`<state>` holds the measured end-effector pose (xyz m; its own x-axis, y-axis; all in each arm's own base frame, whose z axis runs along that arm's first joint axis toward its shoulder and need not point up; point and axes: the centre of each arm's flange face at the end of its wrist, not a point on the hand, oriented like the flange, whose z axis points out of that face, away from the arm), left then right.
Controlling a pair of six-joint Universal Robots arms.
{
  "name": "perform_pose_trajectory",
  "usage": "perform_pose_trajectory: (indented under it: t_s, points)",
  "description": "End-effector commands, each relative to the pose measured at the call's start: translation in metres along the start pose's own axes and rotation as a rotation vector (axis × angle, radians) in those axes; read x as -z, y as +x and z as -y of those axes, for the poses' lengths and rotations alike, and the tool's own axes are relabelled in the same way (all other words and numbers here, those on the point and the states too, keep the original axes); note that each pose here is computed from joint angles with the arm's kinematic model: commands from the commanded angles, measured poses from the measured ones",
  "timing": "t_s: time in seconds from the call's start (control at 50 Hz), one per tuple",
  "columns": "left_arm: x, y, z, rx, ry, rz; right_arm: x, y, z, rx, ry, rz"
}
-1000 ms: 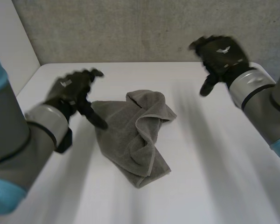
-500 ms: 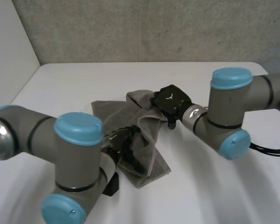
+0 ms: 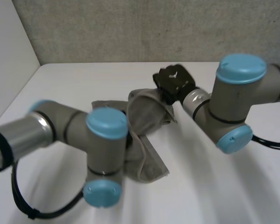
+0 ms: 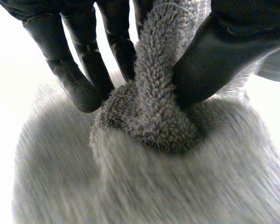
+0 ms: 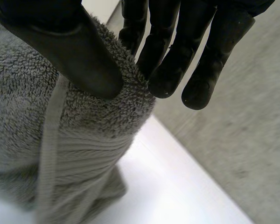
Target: Fold the towel.
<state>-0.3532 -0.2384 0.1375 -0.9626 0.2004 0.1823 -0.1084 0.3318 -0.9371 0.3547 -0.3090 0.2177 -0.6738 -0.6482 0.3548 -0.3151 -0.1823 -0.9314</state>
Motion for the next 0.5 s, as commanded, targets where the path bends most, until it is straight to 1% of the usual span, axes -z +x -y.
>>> perform_pose_trajectory:
  t_s: [0.02, 0.04, 0.06, 0.08, 0.1, 0.12, 0.14, 0.16, 0.18, 0.2, 0.22, 0.24, 0.26, 0.28, 0.32, 0.34, 0.36, 0.38, 0.4, 0.42, 0.44, 0.46, 0.5]
  points:
    - [-0.005, -0.027, 0.101, 0.0, 0.206, 0.056, 0.023, 0.064, 0.062, 0.022, 0.139, -0.19]
    - [0.001, -0.029, 0.121, 0.0, 0.249, 0.046, 0.023, 0.064, 0.062, 0.023, 0.139, -0.191]
    - [0.009, -0.029, 0.138, -0.006, 0.282, 0.018, 0.033, 0.072, 0.07, 0.035, 0.133, -0.195]
    - [0.009, -0.029, 0.138, -0.006, 0.282, 0.018, 0.042, 0.072, 0.074, 0.05, 0.103, -0.154]
    - [0.015, -0.025, 0.147, -0.022, 0.298, -0.023, 0.042, 0.072, 0.074, 0.05, 0.103, -0.153]
    - [0.015, -0.025, 0.147, -0.022, 0.298, -0.024, 0.053, 0.063, 0.077, 0.071, 0.062, -0.079]
    - [0.021, -0.019, 0.151, -0.049, 0.301, -0.078, 0.061, 0.056, 0.073, 0.097, 0.003, 0.001]
    - [0.026, -0.012, 0.151, -0.085, 0.295, -0.136, 0.061, 0.056, 0.073, 0.097, 0.002, 0.001]
    - [0.026, -0.012, 0.151, -0.085, 0.295, -0.137, 0.068, 0.045, 0.067, 0.122, -0.057, 0.077]
    - [0.027, -0.009, 0.145, -0.136, 0.275, -0.179, 0.068, 0.045, 0.067, 0.122, -0.058, 0.078]
    - [0.027, -0.005, 0.139, -0.199, 0.25, -0.218, 0.077, 0.034, 0.059, 0.155, -0.132, 0.164]
    - [0.027, -0.005, 0.138, -0.2, 0.25, -0.219, 0.077, 0.033, 0.059, 0.156, -0.133, 0.165]
    - [0.027, -0.003, 0.131, -0.279, 0.227, -0.243, 0.081, 0.027, 0.051, 0.193, -0.193, 0.214]
    - [0.022, -0.002, 0.12, -0.365, 0.198, -0.254, 0.079, 0.026, 0.05, 0.227, -0.202, 0.218]
    - [0.021, -0.002, 0.12, -0.366, 0.198, -0.254, 0.072, 0.029, 0.052, 0.252, -0.172, 0.192]
    - [0.012, -0.002, 0.11, -0.446, 0.176, -0.247, 0.062, 0.036, 0.06, 0.273, -0.112, 0.137]
    - [0.004, 0.001, 0.107, -0.53, 0.188, -0.234, 0.061, 0.036, 0.06, 0.273, -0.111, 0.137]
    - [0.004, 0.001, 0.107, -0.531, 0.189, -0.234, 0.053, 0.044, 0.069, 0.283, -0.046, 0.074]
    - [-0.002, 0.005, 0.115, -0.583, 0.226, -0.216, 0.052, 0.044, 0.069, 0.284, -0.045, 0.073]
    - [-0.005, 0.007, 0.125, -0.606, 0.264, -0.198, 0.046, 0.053, 0.078, 0.278, 0.015, 0.008]
    - [-0.005, 0.007, 0.125, -0.607, 0.264, -0.198, 0.041, 0.06, 0.085, 0.249, 0.053, -0.047]
    - [-0.006, 0.009, 0.134, -0.615, 0.292, -0.185, 0.041, 0.06, 0.085, 0.248, 0.054, -0.048]
    - [-0.006, 0.009, 0.141, -0.61, 0.311, -0.175, 0.041, 0.066, 0.083, 0.146, 0.025, -0.107]
